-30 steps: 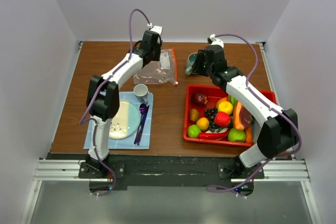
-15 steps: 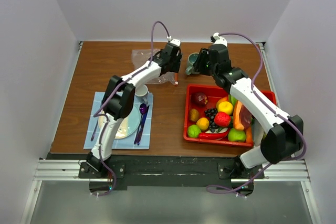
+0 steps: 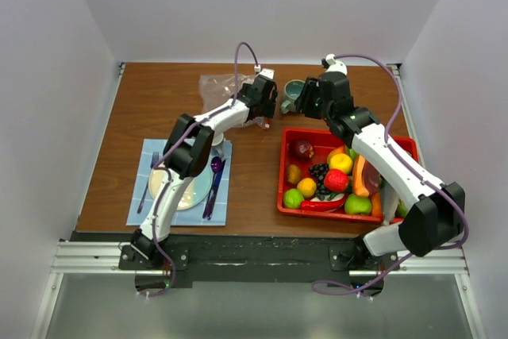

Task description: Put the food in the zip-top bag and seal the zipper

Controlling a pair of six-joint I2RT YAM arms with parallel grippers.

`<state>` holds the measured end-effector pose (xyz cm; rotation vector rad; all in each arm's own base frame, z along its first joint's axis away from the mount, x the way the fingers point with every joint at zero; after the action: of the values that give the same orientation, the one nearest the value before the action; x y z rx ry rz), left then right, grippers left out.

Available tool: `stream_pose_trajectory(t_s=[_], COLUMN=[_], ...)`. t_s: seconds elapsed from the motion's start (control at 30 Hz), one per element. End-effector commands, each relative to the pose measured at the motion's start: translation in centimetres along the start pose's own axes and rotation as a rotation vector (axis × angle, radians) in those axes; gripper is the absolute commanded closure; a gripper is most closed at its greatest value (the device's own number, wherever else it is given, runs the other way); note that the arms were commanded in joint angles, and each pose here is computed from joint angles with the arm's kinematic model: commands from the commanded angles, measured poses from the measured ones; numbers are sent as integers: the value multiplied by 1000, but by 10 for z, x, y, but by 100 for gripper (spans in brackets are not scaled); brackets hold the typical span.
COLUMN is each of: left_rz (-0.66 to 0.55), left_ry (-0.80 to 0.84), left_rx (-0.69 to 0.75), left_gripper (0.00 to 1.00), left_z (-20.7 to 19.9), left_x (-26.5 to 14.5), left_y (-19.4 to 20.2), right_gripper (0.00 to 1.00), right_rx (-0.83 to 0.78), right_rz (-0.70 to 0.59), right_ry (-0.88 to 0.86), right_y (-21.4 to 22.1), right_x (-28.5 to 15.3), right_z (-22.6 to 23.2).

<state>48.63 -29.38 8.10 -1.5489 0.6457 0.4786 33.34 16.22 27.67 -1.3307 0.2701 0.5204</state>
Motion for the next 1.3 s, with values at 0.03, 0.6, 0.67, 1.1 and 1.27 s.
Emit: stream_pose_trajectory(t_s=[0.03,0.6,0.67,1.1,1.27], left_rz=[-55,-214,-245,-360,-360], left_ry=[-25,155,218,642,669], left_rx=[12,-69,-104,-163,-157], left_gripper=[20,100,100,100,100], left_z=[-2,21,29,31,32], left_x=[4,-58,-71,-189,-203], left_y=[-7,-75,-84,-119,-117], right_gripper=[56,56,56,56,56], right_rx=[20,12,4,71,130], right_rz=[-26,-16,-22,-91,-141], right_ry=[-26,-40,-54,-296,-323], right_y=[-7,-12,-17,-65,-76], right_x=[-4,6,9,30,23], right_z=[4,10,13,61,65])
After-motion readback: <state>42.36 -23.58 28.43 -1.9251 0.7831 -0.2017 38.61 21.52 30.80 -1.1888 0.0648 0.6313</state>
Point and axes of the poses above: each gripper's point midway between its finger pads, its own x axis out along the fingers, its own z axis along the line the jaws close on, y = z × x, the point moved 7 cm from there along -x, back along the fingers, and after that the axes turned 9 degrees about -x, right-handed, at the moved point
